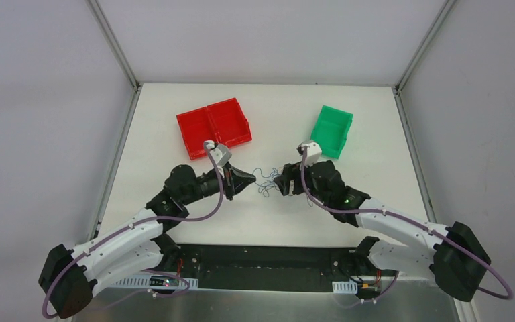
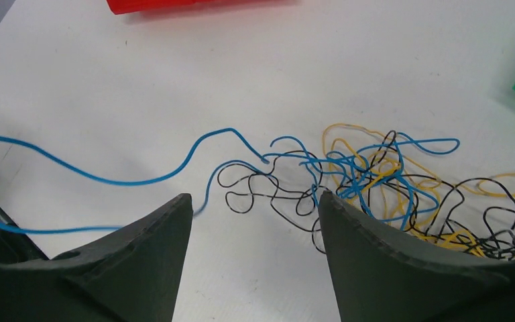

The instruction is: Untangle the cables

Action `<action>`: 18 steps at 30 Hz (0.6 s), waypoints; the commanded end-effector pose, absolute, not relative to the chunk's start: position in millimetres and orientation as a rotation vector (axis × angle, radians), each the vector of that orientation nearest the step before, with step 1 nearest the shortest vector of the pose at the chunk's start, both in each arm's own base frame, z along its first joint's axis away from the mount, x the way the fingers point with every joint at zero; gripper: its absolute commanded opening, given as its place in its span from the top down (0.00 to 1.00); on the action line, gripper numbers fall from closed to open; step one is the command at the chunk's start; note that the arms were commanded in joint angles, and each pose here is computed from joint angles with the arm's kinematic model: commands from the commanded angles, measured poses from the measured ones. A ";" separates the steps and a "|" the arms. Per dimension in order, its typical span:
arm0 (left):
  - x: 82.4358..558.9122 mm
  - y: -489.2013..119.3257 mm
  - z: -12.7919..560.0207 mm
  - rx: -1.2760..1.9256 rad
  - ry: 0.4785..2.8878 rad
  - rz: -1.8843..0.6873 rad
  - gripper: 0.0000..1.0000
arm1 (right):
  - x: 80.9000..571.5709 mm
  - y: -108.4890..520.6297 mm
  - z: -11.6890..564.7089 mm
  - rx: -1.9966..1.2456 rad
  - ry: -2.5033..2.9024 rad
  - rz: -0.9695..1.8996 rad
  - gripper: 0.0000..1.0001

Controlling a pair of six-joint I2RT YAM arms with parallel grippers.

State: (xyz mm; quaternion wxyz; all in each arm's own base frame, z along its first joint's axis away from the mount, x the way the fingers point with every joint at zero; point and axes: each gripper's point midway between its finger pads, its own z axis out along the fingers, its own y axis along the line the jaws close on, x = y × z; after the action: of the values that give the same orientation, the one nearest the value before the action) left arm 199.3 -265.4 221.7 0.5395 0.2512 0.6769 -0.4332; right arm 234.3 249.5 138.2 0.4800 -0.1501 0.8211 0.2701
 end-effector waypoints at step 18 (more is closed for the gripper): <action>186.9 -202.8 295.4 0.323 1.322 -0.948 1.00 | 298.3 259.2 136.3 -0.151 1.987 0.388 0.55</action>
State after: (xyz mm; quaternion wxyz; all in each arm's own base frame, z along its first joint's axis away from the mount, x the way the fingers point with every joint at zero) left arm 161.0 -243.9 288.9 0.6017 0.2497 0.5807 -0.4884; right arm 272.1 273.5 115.7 0.4893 -0.1429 0.8376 0.1962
